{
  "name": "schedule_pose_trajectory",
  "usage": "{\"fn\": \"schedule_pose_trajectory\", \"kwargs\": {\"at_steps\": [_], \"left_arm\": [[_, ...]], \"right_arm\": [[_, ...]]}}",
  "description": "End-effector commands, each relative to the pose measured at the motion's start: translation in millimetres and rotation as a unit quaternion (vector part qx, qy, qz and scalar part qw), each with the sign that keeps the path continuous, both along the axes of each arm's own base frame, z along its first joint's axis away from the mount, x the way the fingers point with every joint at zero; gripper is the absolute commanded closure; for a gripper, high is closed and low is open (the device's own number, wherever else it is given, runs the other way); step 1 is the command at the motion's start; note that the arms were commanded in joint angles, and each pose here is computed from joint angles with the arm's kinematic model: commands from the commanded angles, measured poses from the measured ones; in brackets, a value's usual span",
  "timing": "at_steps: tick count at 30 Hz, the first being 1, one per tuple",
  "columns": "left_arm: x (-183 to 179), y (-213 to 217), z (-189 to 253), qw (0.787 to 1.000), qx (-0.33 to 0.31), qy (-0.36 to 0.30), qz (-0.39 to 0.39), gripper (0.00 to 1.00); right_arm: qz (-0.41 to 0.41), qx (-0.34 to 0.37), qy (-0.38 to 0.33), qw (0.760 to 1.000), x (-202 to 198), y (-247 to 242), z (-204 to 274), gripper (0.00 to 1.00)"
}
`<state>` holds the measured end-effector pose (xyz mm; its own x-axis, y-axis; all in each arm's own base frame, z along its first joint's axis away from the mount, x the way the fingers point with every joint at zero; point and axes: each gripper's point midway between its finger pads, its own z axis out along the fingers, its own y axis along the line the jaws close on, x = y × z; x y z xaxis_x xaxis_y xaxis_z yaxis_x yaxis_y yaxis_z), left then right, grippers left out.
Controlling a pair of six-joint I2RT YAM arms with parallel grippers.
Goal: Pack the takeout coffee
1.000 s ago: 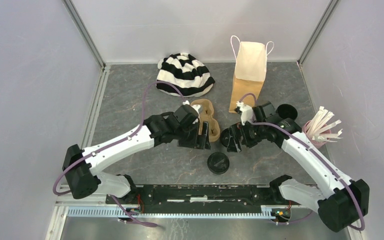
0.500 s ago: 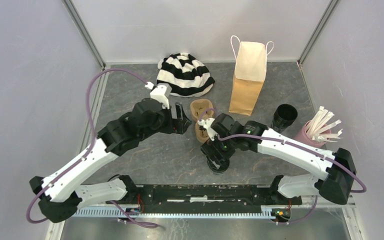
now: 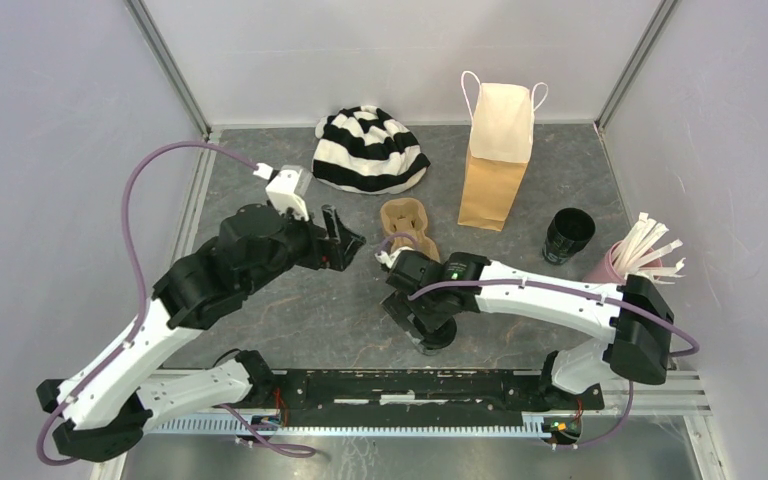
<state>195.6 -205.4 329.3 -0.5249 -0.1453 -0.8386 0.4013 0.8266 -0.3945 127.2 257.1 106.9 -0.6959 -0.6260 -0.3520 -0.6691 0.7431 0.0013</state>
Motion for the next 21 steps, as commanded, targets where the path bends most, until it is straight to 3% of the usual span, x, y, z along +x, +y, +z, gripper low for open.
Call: {"fn": "schedule_pose_trajectory", "kwargs": {"at_steps": [1, 21], "left_arm": [[-6.6, 19.1, 11.1, 0.999, 0.025, -0.032, -0.004, 0.08], [-10.2, 18.0, 15.0, 0.998, 0.038, -0.049, -0.03, 0.06]], "right_arm": [[-0.039, 0.02, -0.045, 0.998, 9.8, 11.5, 29.4, 0.03], [-0.065, 0.003, -0.038, 0.997, -3.6, 12.8, 5.6, 0.02]]}}
